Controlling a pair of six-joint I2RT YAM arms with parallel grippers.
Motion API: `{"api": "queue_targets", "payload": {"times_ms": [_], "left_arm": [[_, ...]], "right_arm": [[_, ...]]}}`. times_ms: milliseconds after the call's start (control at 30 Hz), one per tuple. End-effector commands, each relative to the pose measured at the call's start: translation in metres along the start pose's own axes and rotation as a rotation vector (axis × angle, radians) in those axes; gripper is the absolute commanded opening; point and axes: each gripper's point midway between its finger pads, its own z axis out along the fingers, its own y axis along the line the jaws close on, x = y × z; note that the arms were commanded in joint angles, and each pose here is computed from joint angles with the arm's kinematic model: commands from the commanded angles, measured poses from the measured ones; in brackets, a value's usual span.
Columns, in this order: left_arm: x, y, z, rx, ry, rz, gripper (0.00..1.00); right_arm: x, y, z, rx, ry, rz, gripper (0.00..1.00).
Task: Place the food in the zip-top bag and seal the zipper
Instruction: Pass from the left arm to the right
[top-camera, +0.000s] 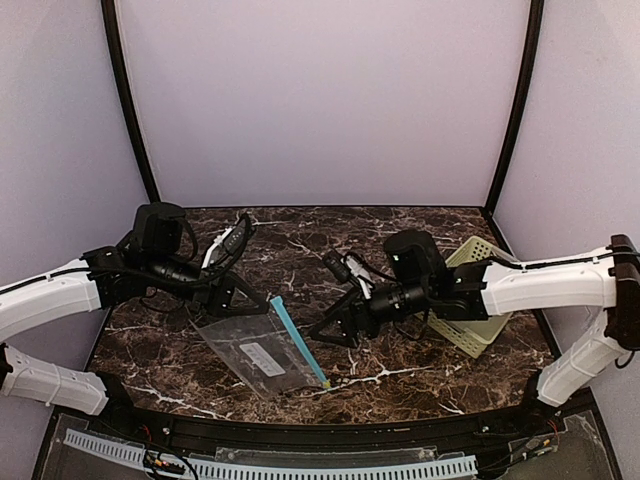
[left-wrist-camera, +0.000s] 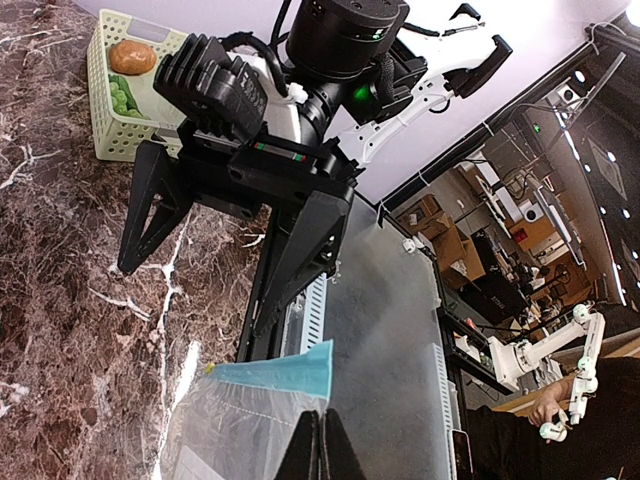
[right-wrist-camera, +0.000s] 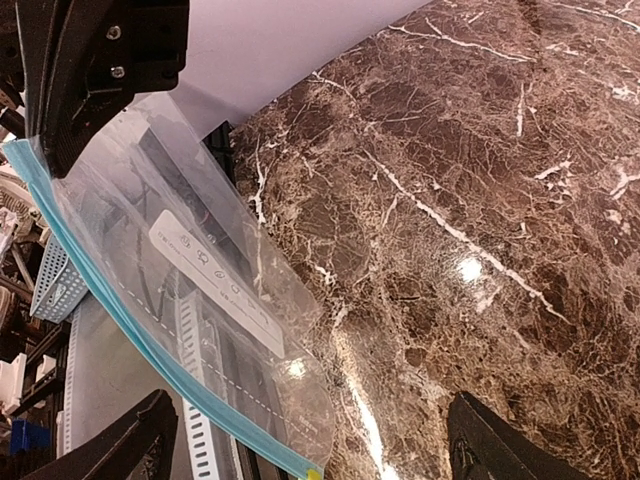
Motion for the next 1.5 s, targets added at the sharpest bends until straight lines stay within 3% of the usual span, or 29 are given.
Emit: {"api": "queue_targets", "payload": {"times_ms": [0, 833, 1300, 1367, 1467], "left_arm": [[0.001, -0.005, 0.000, 0.021, 0.001, 0.011, 0.01], [0.001, 0.001, 0.004, 0.023, 0.010, 0.005, 0.01], [0.001, -0.001, 0.003, 0.028, 0.013, 0.006, 0.01], [0.001, -0.002, 0.003, 0.027, 0.012, 0.007, 0.01], [0.002, -0.002, 0.002, 0.026, 0.013, 0.009, 0.01]], "right_arm": [[0.000, 0.003, 0.005, -0.034, 0.000, -0.014, 0.91], [0.014, 0.008, 0.027, -0.063, 0.065, -0.033, 0.89], [0.000, 0.010, 0.016, -0.040, 0.006, -0.046, 0.89], [-0.003, 0.011, 0.010, -0.040, -0.011, -0.046, 0.86], [-0.005, 0.015, 0.005, -0.058, -0.018, -0.049, 0.74]]}}
